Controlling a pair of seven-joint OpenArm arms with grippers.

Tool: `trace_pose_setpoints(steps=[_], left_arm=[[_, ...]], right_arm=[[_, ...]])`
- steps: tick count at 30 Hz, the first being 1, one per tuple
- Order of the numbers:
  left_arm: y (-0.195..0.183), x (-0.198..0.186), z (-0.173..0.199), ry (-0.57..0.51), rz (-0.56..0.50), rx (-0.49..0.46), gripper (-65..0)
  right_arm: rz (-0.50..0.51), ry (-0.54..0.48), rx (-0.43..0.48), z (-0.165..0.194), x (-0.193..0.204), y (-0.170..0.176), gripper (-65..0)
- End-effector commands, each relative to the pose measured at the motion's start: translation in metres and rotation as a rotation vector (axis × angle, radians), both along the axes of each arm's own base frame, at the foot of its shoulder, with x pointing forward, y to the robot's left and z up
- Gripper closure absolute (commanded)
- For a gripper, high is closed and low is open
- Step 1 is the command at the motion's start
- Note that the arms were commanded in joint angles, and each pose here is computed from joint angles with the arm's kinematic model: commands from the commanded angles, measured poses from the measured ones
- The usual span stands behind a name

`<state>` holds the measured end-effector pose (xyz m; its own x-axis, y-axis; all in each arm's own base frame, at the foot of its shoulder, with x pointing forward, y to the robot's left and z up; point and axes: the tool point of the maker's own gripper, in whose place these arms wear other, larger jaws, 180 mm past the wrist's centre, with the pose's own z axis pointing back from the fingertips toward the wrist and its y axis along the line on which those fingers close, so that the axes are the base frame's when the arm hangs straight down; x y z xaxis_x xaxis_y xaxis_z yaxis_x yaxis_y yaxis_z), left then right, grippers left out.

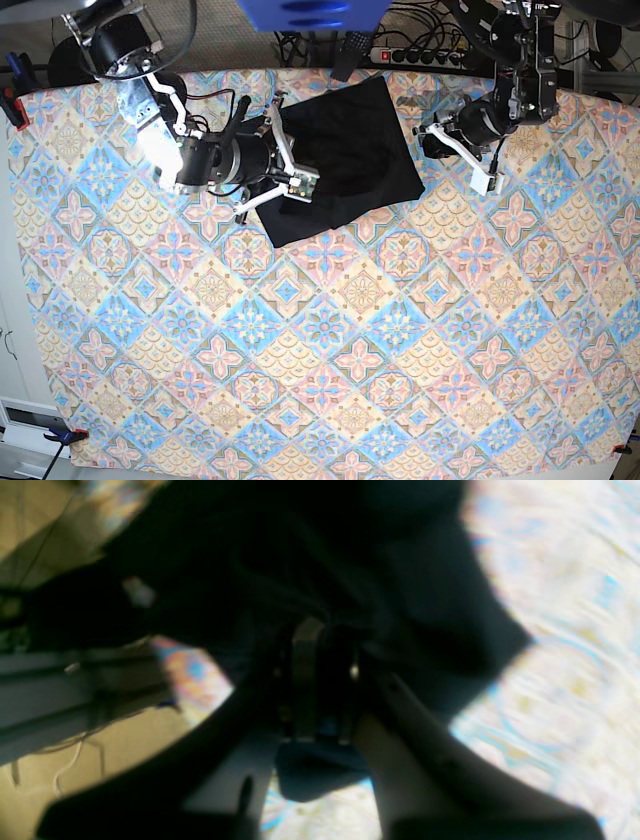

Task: Fold the T-shirt properly
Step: 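Fold the grasped end over the strip toward the left gripper, then release the right gripper and move the left gripper onto the bundle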

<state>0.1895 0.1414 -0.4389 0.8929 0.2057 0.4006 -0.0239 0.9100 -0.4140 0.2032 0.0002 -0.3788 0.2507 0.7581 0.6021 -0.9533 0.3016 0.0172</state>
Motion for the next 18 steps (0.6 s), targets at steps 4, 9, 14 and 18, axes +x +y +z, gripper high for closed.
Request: trace_pose_setpoints(steps=[4,9,14,18], left_arm=[[0.002,0.007,0.008,-0.034,-0.007,0.002,-5.6],[0.003,0.015,0.012,-0.052,-0.01,0.006,-5.6],[0.005,0.018,0.013,-0.06,-0.013,0.015,-5.7],[0.008,0.025,0.017,-0.077,-0.018,0.023,-5.7]], right_arm=[[0.078,-0.04,-0.016,0.009,-0.008,-0.001,-5.0],[0.15,0.022,-0.104,-0.012,-0.038,-0.025,-5.0],[0.229,0.078,-0.149,-0.025,-0.068,-0.032,-5.0],[0.307,0.115,-0.168,-0.033,-0.093,-0.03,-5.2]])
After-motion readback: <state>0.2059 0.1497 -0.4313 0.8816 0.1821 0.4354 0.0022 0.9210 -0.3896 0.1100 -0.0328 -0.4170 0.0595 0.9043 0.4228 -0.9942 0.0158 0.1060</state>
